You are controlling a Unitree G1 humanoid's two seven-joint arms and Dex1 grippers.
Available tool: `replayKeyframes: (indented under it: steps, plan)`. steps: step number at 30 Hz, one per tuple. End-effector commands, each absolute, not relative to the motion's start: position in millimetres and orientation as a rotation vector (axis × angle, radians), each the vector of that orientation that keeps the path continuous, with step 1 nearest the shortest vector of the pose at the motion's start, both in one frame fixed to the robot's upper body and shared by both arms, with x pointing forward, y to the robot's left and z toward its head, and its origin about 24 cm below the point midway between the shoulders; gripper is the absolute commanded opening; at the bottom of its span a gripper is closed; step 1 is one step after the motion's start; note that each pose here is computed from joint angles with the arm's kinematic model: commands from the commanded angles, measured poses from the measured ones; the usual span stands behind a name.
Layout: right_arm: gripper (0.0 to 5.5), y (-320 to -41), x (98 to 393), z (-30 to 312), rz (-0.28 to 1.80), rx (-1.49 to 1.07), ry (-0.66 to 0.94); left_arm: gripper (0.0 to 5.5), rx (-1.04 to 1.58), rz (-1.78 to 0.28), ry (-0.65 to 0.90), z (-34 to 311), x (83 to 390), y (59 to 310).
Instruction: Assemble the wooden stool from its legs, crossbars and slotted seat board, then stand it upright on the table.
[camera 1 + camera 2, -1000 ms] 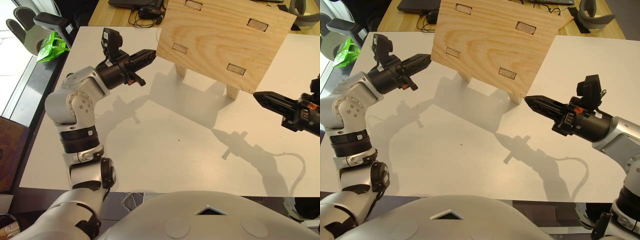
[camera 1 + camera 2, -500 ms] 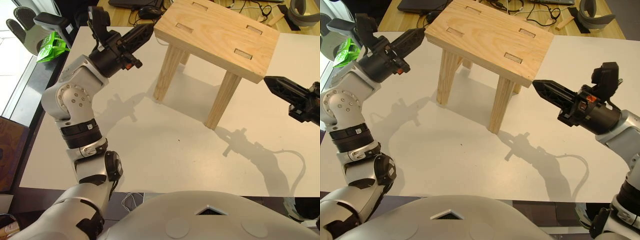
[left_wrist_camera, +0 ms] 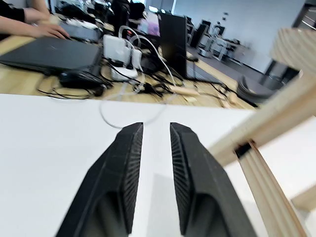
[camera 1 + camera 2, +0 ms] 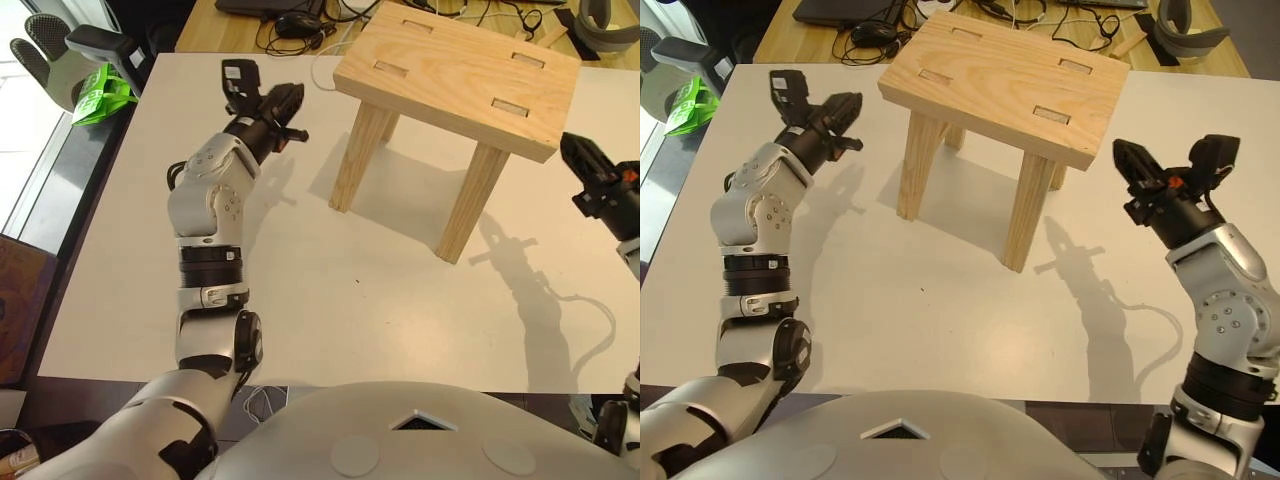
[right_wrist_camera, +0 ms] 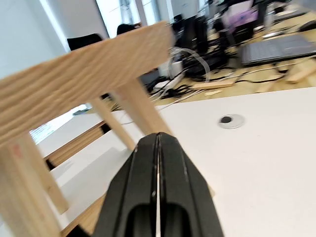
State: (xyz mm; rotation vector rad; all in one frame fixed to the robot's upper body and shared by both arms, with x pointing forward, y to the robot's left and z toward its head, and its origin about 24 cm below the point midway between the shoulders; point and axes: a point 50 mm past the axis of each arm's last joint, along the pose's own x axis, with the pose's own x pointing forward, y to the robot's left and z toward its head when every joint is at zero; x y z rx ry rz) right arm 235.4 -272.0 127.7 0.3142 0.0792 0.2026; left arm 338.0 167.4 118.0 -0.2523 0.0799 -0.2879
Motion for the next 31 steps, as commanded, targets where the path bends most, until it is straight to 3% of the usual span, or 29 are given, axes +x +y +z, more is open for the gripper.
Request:
replayKeyframes:
  steps: [1,4,7,11,14,17,24,31]
  plan:
    - [0.0,-301,241,107,-0.154,0.294,0.077,1.01,-0.315,-0.102,-0.024,118,339,171]
    - [0.0,-303,249,95,-0.281,0.313,0.075,1.01,-0.396,0.054,-0.1,119,342,177]
    - [0.0,-282,274,110,-0.253,0.462,0.006,1.01,-0.415,0.108,-0.116,114,346,177]
    - [0.0,-238,294,129,-0.117,0.626,-0.066,1.01,-0.418,0.037,-0.126,109,349,166]
    - [0.0,-207,301,119,-0.049,0.708,-0.032,1.01,-0.478,-0.093,-0.159,114,348,153]
    - [0.0,-207,305,109,-0.107,0.763,-0.026,1.01,-0.518,-0.146,-0.163,114,347,148]
    - [0.0,-214,311,109,-0.132,0.764,-0.025,1.01,-0.717,0.033,-0.143,108,355,169]
    - [0.0,-212,314,107,-0.135,0.728,-0.023,1.01,-0.609,-0.02,-0.136,106,357,154]
